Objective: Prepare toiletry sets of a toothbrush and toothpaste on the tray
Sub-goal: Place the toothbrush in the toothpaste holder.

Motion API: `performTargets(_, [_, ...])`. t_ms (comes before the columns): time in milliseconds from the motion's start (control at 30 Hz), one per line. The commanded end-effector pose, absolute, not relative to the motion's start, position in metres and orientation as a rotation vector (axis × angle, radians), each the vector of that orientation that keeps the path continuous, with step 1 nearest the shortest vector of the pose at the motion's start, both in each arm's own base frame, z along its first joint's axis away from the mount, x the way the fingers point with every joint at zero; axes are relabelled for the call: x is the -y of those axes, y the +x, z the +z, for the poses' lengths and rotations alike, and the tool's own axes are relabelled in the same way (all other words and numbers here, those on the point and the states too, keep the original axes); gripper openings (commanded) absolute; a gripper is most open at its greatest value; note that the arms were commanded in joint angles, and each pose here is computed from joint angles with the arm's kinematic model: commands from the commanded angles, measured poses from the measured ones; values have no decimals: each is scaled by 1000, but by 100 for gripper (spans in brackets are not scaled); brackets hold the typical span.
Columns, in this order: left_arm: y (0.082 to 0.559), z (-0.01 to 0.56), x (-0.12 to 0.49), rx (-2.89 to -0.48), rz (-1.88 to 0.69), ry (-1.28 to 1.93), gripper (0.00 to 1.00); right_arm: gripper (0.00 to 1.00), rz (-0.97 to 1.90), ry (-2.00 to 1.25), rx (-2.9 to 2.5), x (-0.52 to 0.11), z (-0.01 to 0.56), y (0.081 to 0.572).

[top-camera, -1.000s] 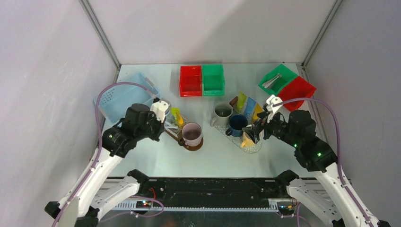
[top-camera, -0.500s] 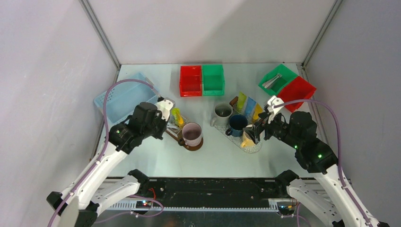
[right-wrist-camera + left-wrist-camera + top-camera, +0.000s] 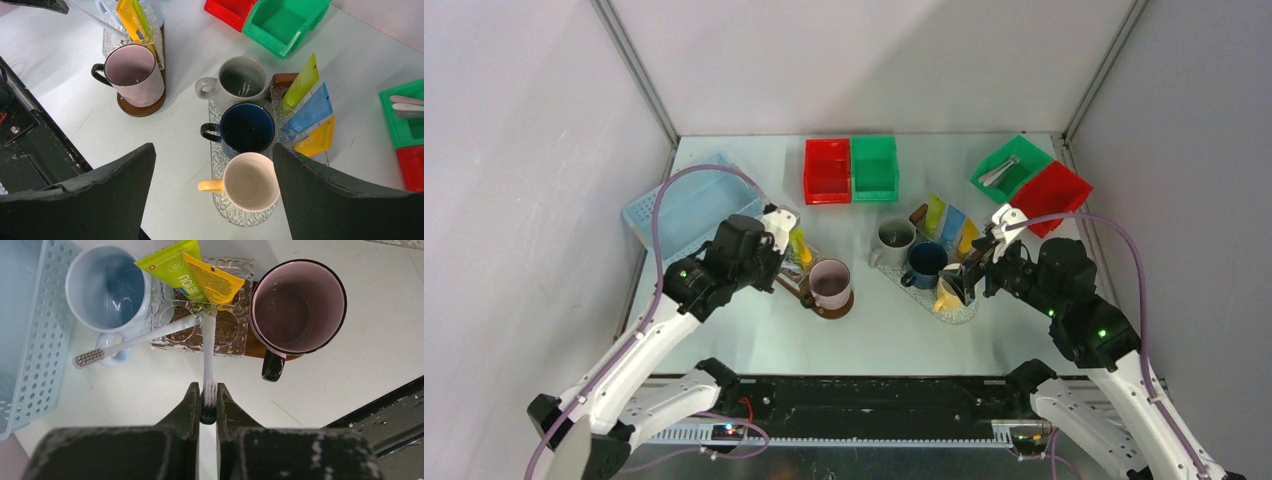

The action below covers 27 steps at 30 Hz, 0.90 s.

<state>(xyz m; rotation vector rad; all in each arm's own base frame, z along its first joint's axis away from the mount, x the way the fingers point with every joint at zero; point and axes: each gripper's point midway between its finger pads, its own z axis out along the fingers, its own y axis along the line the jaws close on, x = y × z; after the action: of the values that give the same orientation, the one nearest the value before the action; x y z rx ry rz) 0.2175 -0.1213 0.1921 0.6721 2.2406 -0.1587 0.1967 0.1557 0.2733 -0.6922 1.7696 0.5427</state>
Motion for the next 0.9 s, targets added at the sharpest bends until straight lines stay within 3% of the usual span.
performTargets(0, [224, 195, 126, -2209, -160, 641, 4, 90, 530, -674, -1727, -155, 283, 200])
performTargets(567, [224, 191, 127, -2219, -161, 642, 21, 90, 526, -673, -1721, -153, 283, 198])
performTargets(733, [222, 205, 124, -2200, -163, 625, 36, 91, 531, -669, -1717, -154, 284, 198])
performTargets(867, [219, 222, 121, -2163, -170, 604, 61, 91, 536, -650, -1714, -154, 287, 200])
